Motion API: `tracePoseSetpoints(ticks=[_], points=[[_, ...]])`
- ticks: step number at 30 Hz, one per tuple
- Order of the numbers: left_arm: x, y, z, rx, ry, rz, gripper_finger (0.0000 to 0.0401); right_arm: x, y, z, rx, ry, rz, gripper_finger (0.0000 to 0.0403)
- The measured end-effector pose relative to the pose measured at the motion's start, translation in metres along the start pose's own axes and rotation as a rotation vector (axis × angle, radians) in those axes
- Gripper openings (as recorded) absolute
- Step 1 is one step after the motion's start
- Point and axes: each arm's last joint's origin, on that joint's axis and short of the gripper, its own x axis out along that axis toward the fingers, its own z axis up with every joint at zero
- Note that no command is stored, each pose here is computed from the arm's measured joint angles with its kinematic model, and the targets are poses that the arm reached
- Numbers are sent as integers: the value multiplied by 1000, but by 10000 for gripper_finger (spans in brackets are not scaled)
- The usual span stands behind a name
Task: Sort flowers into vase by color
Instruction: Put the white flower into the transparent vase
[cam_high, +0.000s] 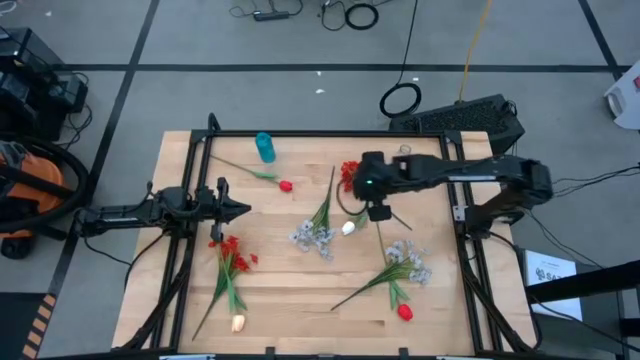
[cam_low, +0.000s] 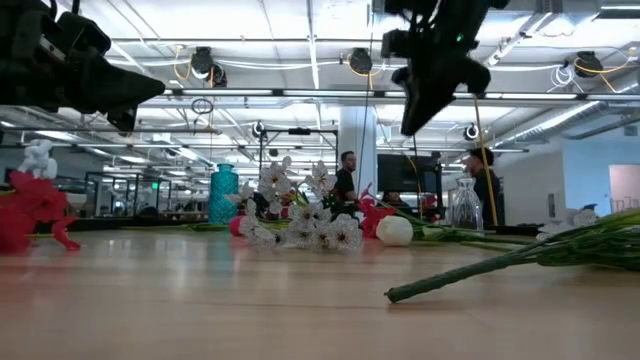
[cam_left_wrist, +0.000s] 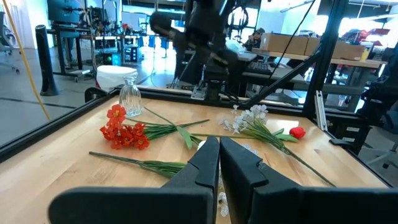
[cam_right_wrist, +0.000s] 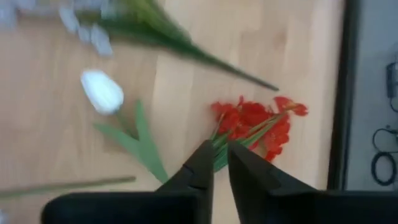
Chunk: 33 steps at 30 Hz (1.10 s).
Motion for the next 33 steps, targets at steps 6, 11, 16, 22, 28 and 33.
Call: tracePoseSetpoints(ticks=[6,11,16,22,28,33], points=[[0,0,0,0,0,0,22,44,9,1,-205,126,115,111],[0,0,0,0,0,0,22,76,18,-5,-300,234,219,163],[0,0,0,0,0,0,22,99,20,-10,-323,258,317,188],[0,0,0,0,-1,0,22,121,18,-22,-286,272,376,158],[0,0,0,0,-1,0,22,122,19,-28,-257,299,372,44],[0,0,0,0,0,0,22,93,11,-23,-179,228,328,14]])
